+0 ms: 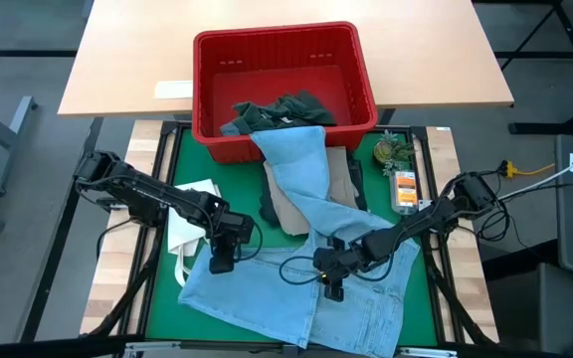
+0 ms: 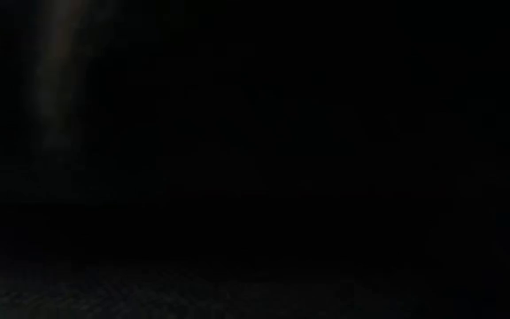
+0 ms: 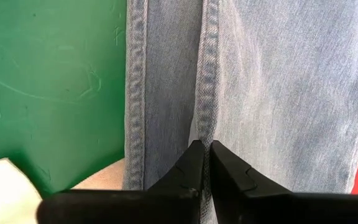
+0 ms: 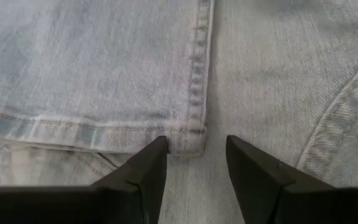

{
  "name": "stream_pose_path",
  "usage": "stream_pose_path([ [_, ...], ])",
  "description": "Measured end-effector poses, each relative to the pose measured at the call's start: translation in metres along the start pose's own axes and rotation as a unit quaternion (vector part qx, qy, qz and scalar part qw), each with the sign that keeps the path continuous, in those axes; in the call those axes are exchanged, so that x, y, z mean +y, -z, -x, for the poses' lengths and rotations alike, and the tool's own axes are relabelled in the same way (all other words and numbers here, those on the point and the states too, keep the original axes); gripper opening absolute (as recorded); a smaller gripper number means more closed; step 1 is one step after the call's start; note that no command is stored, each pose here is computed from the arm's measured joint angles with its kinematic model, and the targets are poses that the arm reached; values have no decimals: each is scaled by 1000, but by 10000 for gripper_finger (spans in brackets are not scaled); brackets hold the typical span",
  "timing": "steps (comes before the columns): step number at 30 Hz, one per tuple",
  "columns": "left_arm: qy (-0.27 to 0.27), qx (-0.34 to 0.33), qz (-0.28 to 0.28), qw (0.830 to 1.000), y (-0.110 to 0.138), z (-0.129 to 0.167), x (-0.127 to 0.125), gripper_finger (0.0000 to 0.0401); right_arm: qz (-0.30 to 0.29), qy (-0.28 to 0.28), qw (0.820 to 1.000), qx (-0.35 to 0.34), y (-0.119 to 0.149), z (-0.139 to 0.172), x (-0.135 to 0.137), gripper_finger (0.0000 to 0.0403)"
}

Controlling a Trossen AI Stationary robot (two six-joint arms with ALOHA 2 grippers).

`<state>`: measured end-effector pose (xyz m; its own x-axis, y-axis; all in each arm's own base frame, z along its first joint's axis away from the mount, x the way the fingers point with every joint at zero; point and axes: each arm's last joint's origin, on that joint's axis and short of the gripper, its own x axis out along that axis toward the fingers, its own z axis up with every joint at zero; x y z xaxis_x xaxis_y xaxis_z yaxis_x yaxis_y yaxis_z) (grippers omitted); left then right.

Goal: Fold laundry
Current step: Remove the blue pants from the laundry bin

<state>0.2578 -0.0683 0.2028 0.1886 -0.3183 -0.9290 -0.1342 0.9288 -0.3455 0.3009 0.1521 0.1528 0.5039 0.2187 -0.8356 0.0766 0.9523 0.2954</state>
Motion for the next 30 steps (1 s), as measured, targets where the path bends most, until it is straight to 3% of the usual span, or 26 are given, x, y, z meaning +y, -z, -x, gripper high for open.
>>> stream_pose_path([
  [18, 1, -2, 1, 1000, 0, 0, 0, 16, 12, -31, 999, 5, 3, -25, 1, 163],
  [22, 1, -2, 1, 1000, 0, 0, 0, 16, 12, -29, 999, 5, 3, -25, 1, 123],
  [27, 2, 6, 3, 1000, 2, 2, 0, 6, 27, -30, 999, 2, 1, -23, 2, 28],
  [30, 6, 11, 3, 1000, 7, 9, 0, 5, 50, -33, 998, -8, -7, -20, 7, 24],
])
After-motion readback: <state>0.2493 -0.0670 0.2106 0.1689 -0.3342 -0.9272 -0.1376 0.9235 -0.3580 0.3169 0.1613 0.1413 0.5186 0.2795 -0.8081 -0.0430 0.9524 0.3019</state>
